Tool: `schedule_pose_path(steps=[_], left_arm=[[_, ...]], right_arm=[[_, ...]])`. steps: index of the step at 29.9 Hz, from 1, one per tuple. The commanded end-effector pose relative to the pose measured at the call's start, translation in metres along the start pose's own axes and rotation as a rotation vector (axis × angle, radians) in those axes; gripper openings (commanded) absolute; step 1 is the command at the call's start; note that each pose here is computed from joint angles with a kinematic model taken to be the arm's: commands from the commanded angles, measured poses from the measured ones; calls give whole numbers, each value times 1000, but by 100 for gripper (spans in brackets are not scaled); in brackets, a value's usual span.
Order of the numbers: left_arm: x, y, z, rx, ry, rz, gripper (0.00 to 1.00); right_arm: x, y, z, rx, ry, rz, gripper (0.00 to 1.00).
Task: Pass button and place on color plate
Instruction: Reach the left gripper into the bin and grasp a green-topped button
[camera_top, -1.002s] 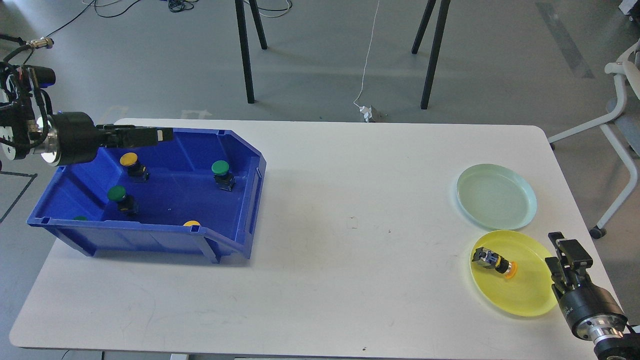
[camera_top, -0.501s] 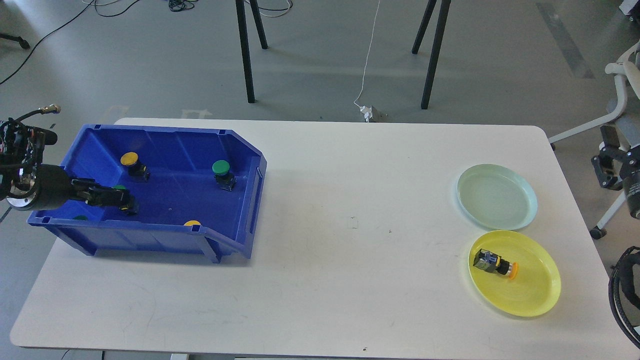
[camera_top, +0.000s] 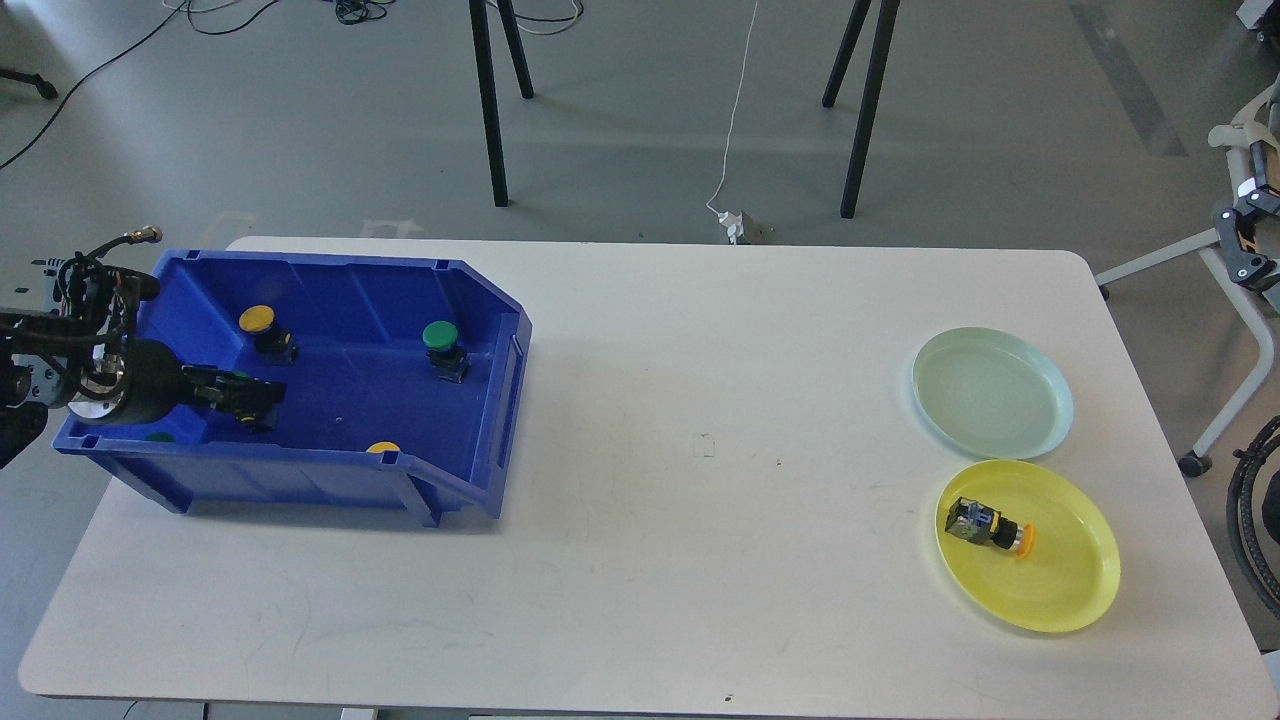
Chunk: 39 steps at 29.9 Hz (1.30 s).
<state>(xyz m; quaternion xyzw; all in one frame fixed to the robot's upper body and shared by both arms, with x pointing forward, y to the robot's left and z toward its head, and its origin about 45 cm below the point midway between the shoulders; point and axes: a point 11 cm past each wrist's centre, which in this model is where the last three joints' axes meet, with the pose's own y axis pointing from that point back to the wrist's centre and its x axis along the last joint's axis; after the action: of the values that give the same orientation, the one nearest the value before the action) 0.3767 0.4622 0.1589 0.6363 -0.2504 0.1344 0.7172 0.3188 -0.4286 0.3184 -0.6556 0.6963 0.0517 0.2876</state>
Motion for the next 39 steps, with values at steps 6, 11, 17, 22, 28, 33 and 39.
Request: schedule_pose_path(steps=[6,11,17,22,28,33,39], left_arm=[[1,-3,-4,17,-4,26,90],[0,-7,-8,38,5,31,89],[0,-8,-8,40,2,42,88],[-5,-10,-9,43,4,30,87],[-17,-16,-10,58,-11,-13,85],[-17,-16,-10,57,0,-8,76],[-14,-21,-5,49,-14,14,68]], right_arm=[[-3,1,0,-2,-12,-20,99],[-3,1,0,0,-23,-23,99],[-3,1,0,-2,-24,-25,99],[-2,3,1,-6,-23,-22,99],[0,5,2,-10,-30,-28,99],[1,7,3,-14,-29,-25,99],[3,9,4,-19,-30,-21,99]])
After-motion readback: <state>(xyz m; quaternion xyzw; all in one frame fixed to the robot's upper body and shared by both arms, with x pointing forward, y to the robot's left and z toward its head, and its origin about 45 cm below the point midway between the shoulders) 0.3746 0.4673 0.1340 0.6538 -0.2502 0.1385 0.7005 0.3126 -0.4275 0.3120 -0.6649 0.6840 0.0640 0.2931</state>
